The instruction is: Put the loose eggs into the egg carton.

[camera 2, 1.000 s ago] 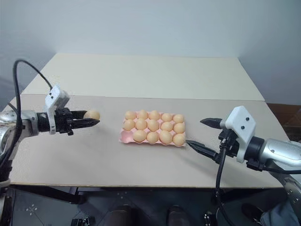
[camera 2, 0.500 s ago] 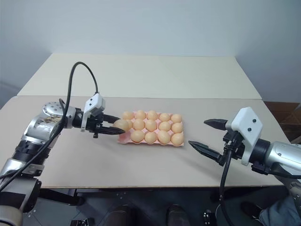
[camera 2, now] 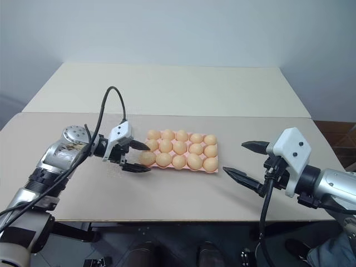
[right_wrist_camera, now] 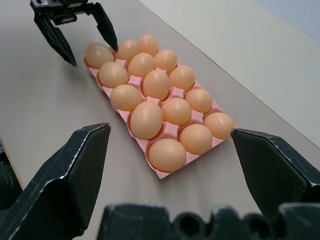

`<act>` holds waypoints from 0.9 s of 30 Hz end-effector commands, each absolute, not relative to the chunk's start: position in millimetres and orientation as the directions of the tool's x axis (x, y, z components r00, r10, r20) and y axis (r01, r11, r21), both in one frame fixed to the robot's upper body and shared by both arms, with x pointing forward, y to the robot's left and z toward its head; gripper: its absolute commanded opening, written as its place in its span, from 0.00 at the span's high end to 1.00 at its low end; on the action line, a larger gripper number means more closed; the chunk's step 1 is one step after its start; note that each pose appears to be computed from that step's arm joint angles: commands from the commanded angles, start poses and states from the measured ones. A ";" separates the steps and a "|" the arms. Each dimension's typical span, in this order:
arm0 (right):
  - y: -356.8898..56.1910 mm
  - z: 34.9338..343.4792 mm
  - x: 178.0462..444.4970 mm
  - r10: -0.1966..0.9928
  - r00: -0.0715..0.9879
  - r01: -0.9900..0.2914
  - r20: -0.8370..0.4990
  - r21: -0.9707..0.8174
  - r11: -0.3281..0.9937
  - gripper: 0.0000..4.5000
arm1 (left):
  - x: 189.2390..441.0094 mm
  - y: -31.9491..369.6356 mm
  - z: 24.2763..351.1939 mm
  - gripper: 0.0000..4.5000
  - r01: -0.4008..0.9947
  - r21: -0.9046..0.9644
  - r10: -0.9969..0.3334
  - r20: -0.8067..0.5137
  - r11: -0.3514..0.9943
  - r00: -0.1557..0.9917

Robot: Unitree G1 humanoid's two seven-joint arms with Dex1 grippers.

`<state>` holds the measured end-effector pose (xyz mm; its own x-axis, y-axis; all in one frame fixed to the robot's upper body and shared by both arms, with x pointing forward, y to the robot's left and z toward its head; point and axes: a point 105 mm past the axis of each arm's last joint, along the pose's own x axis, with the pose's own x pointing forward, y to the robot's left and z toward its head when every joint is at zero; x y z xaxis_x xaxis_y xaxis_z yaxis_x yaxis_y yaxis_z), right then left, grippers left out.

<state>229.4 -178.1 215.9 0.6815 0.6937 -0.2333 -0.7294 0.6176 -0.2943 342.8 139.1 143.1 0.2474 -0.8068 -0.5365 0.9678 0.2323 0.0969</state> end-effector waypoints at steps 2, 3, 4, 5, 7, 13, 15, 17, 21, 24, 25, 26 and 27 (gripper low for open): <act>-179.1 227.9 227.7 0.691 0.693 -0.714 -0.206 -0.333 0.616 0.00 | 342.9 152.6 191.8 0.01 0.945 0.161 -0.846 -0.422 0.283 0.325; -178.8 227.9 227.9 0.695 0.688 -0.718 -0.207 -0.333 0.611 0.00 | 340.2 160.3 202.2 0.01 0.939 0.167 -0.851 -0.397 0.302 0.344; -178.6 227.8 228.6 0.699 0.684 -0.722 -0.208 -0.332 0.607 0.00 | 335.5 169.3 212.5 0.01 0.934 0.167 -0.856 -0.375 0.315 0.356; -178.5 227.7 229.2 0.702 0.681 -0.725 -0.209 -0.331 0.604 0.00 | 331.1 176.3 219.1 0.01 0.931 0.166 -0.858 -0.363 0.325 0.364; -178.7 226.6 231.4 0.708 0.673 -0.732 -0.215 -0.329 0.596 0.00 | 324.1 193.5 229.9 0.01 0.911 0.183 -0.845 -0.343 0.369 0.411; -182.0 217.5 241.2 0.723 0.646 -0.758 -0.245 -0.313 0.572 0.00 | 277.5 252.6 230.7 0.01 0.853 0.242 -0.787 -0.331 0.463 0.521; -184.9 213.4 244.0 0.721 0.644 -0.761 -0.254 -0.307 0.572 0.00 | 262.0 263.2 224.4 0.01 0.837 0.239 -0.782 -0.301 0.492 0.545; -188.4 210.2 247.7 0.715 0.648 -0.759 -0.264 -0.303 0.576 0.00 | 244.6 270.3 213.3 0.01 0.834 0.221 -0.774 -0.311 0.506 0.552; -194.3 207.1 252.7 0.710 0.647 -0.760 -0.278 -0.299 0.577 0.00 | 222.2 272.5 200.3 0.01 0.819 0.197 -0.759 -0.310 0.538 0.573; -199.6 203.5 252.1 0.704 0.646 -0.762 -0.296 -0.303 0.572 0.00 | 217.0 273.3 196.6 0.01 0.822 0.184 -0.757 -0.322 0.539 0.568; -199.9 203.0 251.9 0.705 0.645 -0.763 -0.296 -0.304 0.571 0.00 | 216.4 274.3 196.4 0.01 0.822 0.185 -0.756 -0.324 0.538 0.568; -200.9 203.8 251.7 0.703 0.647 -0.761 -0.296 -0.304 0.572 0.00 | 217.5 274.9 196.5 0.01 0.817 0.184 -0.753 -0.320 0.546 0.575; -201.6 204.4 251.5 0.702 0.648 -0.760 -0.295 -0.305 0.573 0.00 | 218.3 275.1 196.5 0.01 0.814 0.184 -0.751 -0.317 0.551 0.580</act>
